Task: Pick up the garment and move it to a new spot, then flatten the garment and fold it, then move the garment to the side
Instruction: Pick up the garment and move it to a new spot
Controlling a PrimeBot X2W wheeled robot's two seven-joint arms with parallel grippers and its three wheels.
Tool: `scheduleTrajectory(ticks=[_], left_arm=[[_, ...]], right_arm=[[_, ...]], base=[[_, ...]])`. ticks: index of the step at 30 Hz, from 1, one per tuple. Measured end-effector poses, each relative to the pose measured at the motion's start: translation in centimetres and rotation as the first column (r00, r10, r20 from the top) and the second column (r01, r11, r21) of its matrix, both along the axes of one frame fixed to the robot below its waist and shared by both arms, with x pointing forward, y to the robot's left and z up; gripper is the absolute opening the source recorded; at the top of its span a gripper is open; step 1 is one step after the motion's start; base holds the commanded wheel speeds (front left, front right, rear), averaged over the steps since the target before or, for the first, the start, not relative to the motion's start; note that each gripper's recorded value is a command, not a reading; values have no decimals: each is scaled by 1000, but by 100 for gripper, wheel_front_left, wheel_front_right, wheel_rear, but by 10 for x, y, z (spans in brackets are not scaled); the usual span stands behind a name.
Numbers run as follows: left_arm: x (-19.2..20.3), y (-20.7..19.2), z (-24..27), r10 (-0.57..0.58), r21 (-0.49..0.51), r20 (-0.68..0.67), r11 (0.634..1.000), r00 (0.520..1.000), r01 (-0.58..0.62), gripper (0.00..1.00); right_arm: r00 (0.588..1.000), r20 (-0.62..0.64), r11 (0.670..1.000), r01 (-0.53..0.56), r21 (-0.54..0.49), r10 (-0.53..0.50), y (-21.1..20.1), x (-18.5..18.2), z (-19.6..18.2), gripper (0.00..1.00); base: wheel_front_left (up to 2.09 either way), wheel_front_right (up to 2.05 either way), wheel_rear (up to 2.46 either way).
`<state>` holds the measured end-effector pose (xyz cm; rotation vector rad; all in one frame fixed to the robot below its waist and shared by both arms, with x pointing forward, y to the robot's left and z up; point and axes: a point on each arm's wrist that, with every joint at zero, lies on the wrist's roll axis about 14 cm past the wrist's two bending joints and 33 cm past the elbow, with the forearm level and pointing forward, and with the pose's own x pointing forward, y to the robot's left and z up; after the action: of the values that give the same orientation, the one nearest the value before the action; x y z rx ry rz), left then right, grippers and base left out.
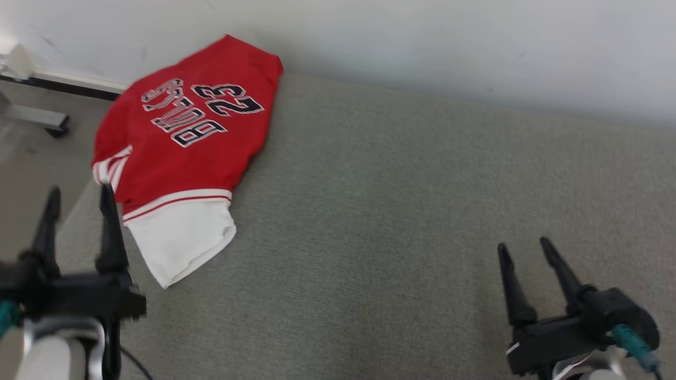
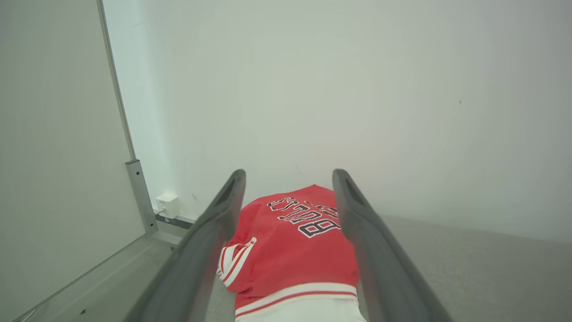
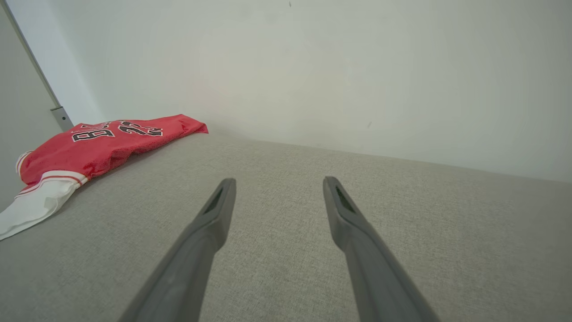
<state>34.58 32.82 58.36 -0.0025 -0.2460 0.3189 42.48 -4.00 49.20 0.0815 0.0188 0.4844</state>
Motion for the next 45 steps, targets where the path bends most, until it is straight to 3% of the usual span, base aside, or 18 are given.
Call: scheduleTrajectory(ticks=[12, 22, 28, 31, 34, 38, 40, 41, 42, 43, 45], left_arm=[[150, -5, 43, -119, 74, 10, 990, 993, 118, 100], [239, -6, -35, -147, -4, -238, 989, 960, 150, 100], [255, -10, -117, -166, -53, -490, 986, 856, 160, 100], [250, -7, -161, -162, -106, -628, 987, 761, 123, 100], [243, -5, -181, -167, -153, -696, 985, 698, 83, 100], [222, -2, -204, -171, -189, -806, 982, 567, 28, 100], [218, -1, -206, -172, -192, -829, 981, 532, 17, 100], [218, -2, -205, -172, -192, -836, 981, 521, 16, 78], [216, -2, -206, -174, -195, -845, 981, 505, 12, 24], [216, -2, -206, -174, -195, -845, 981, 505, 12, 0], [213, -2, -207, -164, -179, -867, 984, 471, 14, 0]], right_arm=[[982, -6, 981, 191, -30, -191, -75, 51, -25, 100], [926, -38, 925, 370, -88, -374, -150, 56, -56, 100], [898, -62, 896, 425, -126, -435, -176, 50, -71, 100], [887, -70, 884, 445, -143, -457, -186, 47, -76, 100], [882, -71, 880, 452, -146, -465, -189, 45, -77, 100], [882, -61, 880, 455, -138, -466, -188, 44, -71, 100], [883, -55, 879, 457, -136, -467, -189, 43, -68, 100], [883, -53, 879, 457, -136, -467, -189, 43, -66, 100], [883, -51, 879, 457, -135, -467, -189, 42, -65, 100], [883, -51, 879, 457, -135, -467, -189, 42, -65, 100], [883, -48, 879, 457, -134, -467, -189, 42, -62, 100]], base=[[0, 0, 0], [0, 0, 0], [0, 0, 0], [0, 0, 0], [0, 0, 0], [0, 0, 0], [0, 0, 0], [0, 0, 0], [0, 0, 0], [0, 0, 0], [0, 0, 0]])
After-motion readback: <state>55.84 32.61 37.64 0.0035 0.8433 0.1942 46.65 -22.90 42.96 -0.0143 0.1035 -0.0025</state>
